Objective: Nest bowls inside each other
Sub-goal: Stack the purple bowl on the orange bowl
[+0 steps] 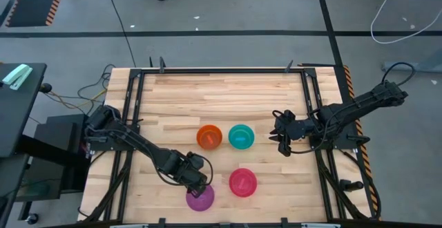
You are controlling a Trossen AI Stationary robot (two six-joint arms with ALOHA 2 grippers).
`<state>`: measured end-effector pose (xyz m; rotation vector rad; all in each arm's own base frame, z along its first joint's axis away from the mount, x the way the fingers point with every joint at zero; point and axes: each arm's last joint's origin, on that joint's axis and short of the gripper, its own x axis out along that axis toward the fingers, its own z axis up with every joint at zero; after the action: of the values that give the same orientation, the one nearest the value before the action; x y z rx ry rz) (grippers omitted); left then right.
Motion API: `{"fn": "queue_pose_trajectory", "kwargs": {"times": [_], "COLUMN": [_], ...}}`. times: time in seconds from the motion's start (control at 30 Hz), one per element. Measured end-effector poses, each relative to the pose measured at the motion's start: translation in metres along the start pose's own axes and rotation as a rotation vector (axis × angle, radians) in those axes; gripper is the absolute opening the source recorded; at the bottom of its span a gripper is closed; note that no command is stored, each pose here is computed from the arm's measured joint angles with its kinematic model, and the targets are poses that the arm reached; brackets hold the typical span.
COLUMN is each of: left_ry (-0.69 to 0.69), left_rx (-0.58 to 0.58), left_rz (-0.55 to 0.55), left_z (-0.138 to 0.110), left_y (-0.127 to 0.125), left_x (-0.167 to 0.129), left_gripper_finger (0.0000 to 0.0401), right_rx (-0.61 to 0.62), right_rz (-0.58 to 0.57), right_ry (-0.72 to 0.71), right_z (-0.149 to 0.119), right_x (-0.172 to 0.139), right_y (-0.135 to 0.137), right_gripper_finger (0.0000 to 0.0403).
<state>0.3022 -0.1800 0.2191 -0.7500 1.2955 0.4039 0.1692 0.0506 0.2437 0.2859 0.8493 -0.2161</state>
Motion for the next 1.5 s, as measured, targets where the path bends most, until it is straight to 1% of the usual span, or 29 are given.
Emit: {"fn": "queue_pose_trajectory", "kwargs": {"times": [0.3,0.57,0.67,0.9,1.27,1.5], "left_ry": [-0.006,-0.006,0.013,0.109,0.12,0.136], "left_rx": [-0.012,-0.017,-0.017,-0.008,0.006,0.012], "left_rz": [0.007,0.006,0.013,0.021,0.044,0.087], "left_z": [0.006,0.007,0.007,0.005,0.005,0.004], "left_y": [0.002,0.002,0.001,-0.003,-0.004,-0.003], "left_x": [0.0,0.0,0.006,0.032,0.052,0.07], "left_gripper_finger": [0.0108,0.0108,0.0108,0.0116,0.0135,0.0125], "right_rx": [0.02,0.013,0.009,-0.001,-0.003,-0.01], "right_rz": [0.009,0.015,0.014,0.013,0.012,0.008], "right_ry": [0.008,0.012,0.012,0.013,0.015,0.02], "right_z": [0.0,0.0,0.0,-0.001,-0.001,-0.001], "right_x": [0.0,0.0,0.0,0.0,0.0,0.0], "right_y": [0.0,0.0,0.0,0.0,0.0,0.0], "right_gripper_finger": [0.0111,0.0111,0.0111,0.0111,0.0111,0.0111]}}
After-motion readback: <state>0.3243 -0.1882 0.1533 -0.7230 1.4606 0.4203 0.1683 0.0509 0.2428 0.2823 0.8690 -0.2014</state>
